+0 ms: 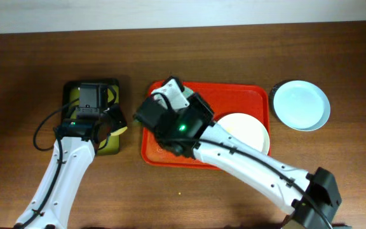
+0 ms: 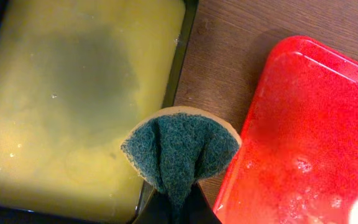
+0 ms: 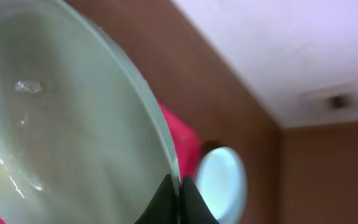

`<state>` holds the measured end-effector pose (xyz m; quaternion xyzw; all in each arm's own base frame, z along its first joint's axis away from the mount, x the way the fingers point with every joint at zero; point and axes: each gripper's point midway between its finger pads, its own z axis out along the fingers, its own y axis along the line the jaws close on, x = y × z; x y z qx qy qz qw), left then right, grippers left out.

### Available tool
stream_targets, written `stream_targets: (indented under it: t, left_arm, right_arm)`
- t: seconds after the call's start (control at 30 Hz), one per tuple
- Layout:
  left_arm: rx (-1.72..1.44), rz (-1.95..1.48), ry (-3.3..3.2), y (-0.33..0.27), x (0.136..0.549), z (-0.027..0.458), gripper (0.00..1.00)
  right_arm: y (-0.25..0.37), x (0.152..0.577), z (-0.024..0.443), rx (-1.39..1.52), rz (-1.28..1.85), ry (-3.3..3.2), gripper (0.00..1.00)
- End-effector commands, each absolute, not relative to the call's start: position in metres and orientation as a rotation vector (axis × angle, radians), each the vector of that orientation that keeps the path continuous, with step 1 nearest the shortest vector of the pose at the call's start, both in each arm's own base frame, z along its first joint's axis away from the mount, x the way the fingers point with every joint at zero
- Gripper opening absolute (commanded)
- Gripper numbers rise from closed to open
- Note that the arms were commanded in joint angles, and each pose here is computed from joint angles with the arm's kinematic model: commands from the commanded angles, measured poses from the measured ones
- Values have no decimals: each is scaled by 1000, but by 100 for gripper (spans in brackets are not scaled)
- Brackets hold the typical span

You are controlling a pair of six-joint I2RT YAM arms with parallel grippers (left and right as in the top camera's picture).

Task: Clean dirty plates on tray and stack at the side
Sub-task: 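Lift the light green plate with the right gripper and stack it on the blue plate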

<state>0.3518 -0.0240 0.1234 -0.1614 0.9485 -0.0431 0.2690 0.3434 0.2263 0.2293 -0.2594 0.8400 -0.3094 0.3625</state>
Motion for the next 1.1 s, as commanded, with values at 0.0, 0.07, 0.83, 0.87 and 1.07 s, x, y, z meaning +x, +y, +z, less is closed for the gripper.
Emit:
stream_targets:
  t: [0.0, 0.07, 0.83, 0.87, 1.07]
  left_arm:
    - [-446, -140, 2547, -25, 351, 128, 0]
    - [-446, -140, 2548, -25, 351, 128, 0]
    - [-447, -134, 2565, -25, 348, 125, 0]
    - [-448, -134, 2565, -25, 347, 125, 0]
    - [-450, -130, 2564, -24, 347, 125, 0]
  right_arm:
    - [212, 344, 289, -682, -1124, 1891, 4]
    - [209, 341, 306, -719, -1266, 1799, 4]
    - [129, 369, 230, -77, -946, 2132, 4]
    - [119, 371, 224, -73, -988, 2144, 4]
    - [105, 374, 251, -221, -1220, 2029, 4]
